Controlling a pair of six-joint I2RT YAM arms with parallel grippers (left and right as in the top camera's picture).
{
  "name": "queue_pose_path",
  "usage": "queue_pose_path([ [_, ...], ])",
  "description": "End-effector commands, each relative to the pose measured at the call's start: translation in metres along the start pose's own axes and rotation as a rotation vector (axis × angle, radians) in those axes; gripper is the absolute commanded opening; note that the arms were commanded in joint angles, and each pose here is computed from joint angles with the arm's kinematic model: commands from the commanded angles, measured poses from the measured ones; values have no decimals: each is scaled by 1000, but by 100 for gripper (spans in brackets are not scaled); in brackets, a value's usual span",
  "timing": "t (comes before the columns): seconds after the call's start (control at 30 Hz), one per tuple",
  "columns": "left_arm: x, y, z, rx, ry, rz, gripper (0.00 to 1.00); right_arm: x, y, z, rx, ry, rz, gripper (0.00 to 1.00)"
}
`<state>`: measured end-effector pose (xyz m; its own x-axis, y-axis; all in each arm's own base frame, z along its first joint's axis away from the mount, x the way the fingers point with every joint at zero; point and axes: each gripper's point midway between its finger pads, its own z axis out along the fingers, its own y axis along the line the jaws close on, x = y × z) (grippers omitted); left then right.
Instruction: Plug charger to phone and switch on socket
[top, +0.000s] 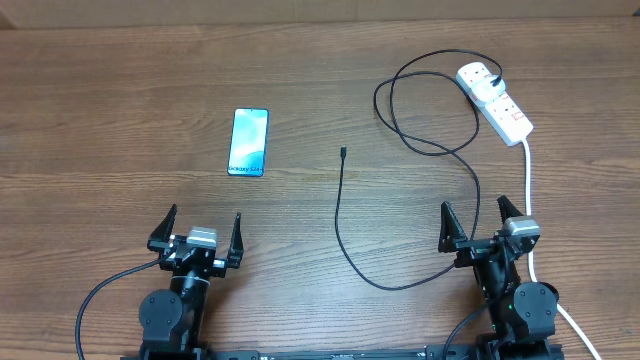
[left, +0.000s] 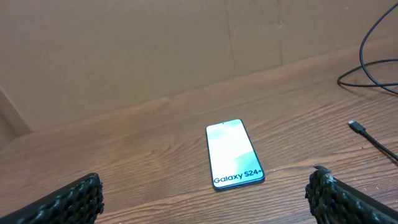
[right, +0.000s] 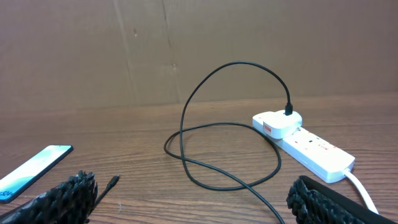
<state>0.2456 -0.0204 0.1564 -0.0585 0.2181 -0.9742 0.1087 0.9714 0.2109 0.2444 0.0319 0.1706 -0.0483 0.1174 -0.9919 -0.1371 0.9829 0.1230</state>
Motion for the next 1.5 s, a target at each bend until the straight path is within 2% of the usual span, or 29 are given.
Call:
queue_pose_path([
  [0.0, 1, 3, 0, -16, 0, -8, 100, 0, -1, 0, 7, -10, 2, 100],
  [0.73, -5, 2, -1, -7, -17, -43, 100, -2, -1, 0, 6, -15, 2, 100],
  [1.13, -47, 11, -7, -15, -57, -69, 100, -38, 5, -8, -5, -75, -4, 100],
  [1.3, -72, 17, 0, -7, -10, -71, 100, -67, 8, -16, -7, -91, -4, 100],
  [1.47, -103, 24, 14, 10, 63, -74, 100, -87, 11, -16, 1, -22, 2, 100],
])
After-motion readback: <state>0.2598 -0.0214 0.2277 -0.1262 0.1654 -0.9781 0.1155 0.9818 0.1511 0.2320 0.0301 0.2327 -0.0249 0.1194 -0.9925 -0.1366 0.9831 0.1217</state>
